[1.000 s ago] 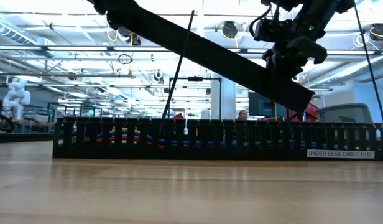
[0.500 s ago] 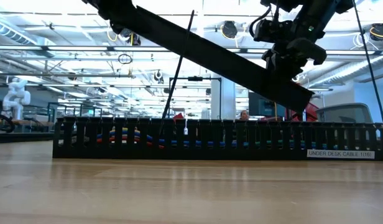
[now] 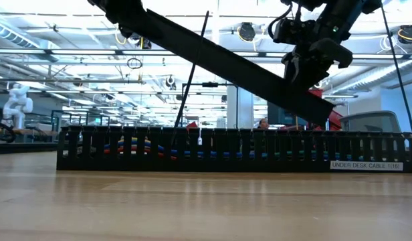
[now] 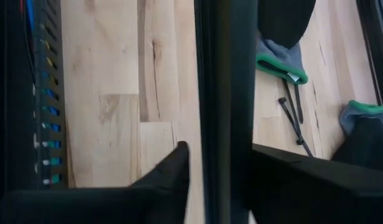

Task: Ziptie cables
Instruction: Insert the black cover of the black cable duct

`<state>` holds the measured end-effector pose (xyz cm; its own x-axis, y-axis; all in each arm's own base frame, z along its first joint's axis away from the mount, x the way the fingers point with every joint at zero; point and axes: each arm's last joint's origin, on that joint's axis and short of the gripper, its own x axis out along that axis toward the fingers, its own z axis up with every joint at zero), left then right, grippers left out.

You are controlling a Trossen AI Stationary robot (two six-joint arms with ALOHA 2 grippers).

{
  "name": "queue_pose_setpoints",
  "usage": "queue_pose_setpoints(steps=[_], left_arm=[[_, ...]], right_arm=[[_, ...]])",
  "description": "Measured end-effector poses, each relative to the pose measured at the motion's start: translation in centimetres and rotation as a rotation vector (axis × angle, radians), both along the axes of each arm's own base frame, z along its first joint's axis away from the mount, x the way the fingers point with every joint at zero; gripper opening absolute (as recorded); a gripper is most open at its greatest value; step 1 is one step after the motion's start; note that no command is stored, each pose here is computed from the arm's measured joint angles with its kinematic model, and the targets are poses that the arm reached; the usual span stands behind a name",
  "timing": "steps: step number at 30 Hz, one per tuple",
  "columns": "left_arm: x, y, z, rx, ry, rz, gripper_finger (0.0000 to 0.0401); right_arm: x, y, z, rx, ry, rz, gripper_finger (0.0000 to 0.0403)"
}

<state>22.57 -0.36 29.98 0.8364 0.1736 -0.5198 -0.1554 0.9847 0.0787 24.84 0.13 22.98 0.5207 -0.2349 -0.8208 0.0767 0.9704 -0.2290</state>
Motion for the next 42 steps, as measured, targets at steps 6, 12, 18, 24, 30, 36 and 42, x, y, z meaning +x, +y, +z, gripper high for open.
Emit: queue_pose_setpoints(steps=[6, 12, 18, 24, 30, 36, 42], left_arm=[[-0.3, 0.2, -0.4, 0.114, 0.078, -0.012, 0.0001], [-1.1, 0.7, -1.5, 0.456, 0.305, -0.03, 0.0], [-0.5, 0.2, -2.5, 0.655, 0.441, -0.228, 0.0], [0.6, -2.3, -4.0, 0.681, 0.467, -0.472, 0.0], [1.5, -4.1, -5.5, 0.781, 0.521, -0.637, 0.0], [2.7, -4.4, -6.6, 0.811, 0.531, -0.669, 0.0], [3.1, -4.5, -6.7, 0.821, 0.516, -0.651, 0.0]], right_arm=[[0.3, 0.5, 0.7, 0.019, -0.035, -0.007, 0.0194], [1.4, 1.4, 5.0, 0.048, -0.148, -0.003, 0.0215], [2.0, 0.9, 9.1, 0.063, -0.276, -0.032, 0.0211], [1.8, -0.2, 8.4, 0.304, -0.209, -0.134, 0.0211], [2.6, -0.8, 5.1, 0.434, -0.077, -0.167, 0.021], [6.4, -1.2, 1.9, 0.368, -0.109, -0.073, 0.021], [9.2, -1.7, 0.7, 0.303, -0.188, -0.052, 0.021]])
